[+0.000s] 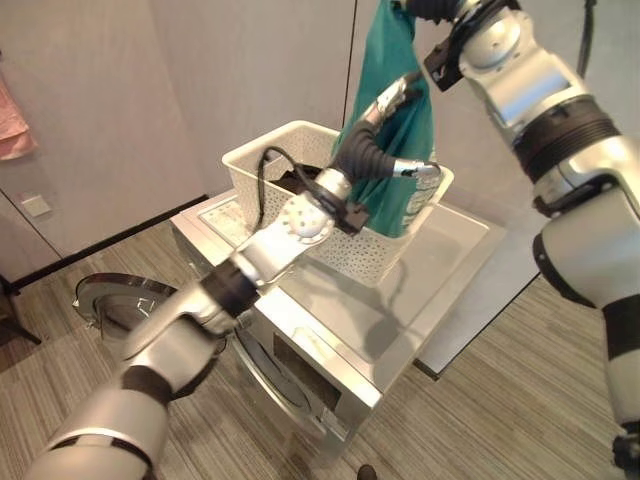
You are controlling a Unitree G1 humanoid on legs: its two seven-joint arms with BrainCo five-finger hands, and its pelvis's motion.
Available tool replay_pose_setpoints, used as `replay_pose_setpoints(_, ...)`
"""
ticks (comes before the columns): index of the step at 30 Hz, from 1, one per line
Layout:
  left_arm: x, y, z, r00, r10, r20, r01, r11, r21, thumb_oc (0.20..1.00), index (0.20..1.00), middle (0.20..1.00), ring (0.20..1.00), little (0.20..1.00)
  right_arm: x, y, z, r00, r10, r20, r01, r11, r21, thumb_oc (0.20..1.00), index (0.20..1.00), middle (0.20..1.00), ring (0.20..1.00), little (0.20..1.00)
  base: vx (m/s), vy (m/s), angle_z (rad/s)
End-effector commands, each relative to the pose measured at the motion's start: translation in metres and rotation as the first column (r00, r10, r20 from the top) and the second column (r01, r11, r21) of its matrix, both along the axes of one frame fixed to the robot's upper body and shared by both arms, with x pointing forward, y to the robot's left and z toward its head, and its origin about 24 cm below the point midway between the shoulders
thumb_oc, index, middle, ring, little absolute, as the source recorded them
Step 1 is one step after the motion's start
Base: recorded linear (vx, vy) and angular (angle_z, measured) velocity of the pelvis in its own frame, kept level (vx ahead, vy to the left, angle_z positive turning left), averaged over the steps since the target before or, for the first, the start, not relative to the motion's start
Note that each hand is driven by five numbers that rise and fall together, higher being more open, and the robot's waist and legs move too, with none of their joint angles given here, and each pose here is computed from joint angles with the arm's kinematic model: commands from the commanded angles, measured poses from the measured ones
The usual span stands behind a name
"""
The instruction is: Grab the laundry basket,head to the washer,open it,put in the laundry and shut it.
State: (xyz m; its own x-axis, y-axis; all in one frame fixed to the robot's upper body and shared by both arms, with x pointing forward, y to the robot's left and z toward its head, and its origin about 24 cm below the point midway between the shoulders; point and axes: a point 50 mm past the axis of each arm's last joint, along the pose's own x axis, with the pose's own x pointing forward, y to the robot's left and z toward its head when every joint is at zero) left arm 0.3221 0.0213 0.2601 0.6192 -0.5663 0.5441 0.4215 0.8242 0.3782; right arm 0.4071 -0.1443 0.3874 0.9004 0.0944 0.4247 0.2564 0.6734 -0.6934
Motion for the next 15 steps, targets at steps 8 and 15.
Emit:
replay_pose_setpoints(8,0.029,0.032,0.013,0.971,0.231,0.058,-0.231,0.973,-0.02,1.0,1.0,1.0,1.0,1.0,-0.024,-0.02,0.058,0.982,-0.088,0.168,0.085,0.996,0.023,0.2,0.2,0.2,0.2,0.2,0.0,-0.001,0.02)
replay_pose_setpoints(15,0.051,0.032,0.002,0.93,0.363,0.063,-0.367,0.925,0.093,1.0,1.0,1.0,1.0,1.0,-0.024,-0.007,0.06,0.984,-0.041,0.174,0.039,0.999,0.015,0.2,0.2,0.2,0.2,0.2,0.0,0.0,0.01)
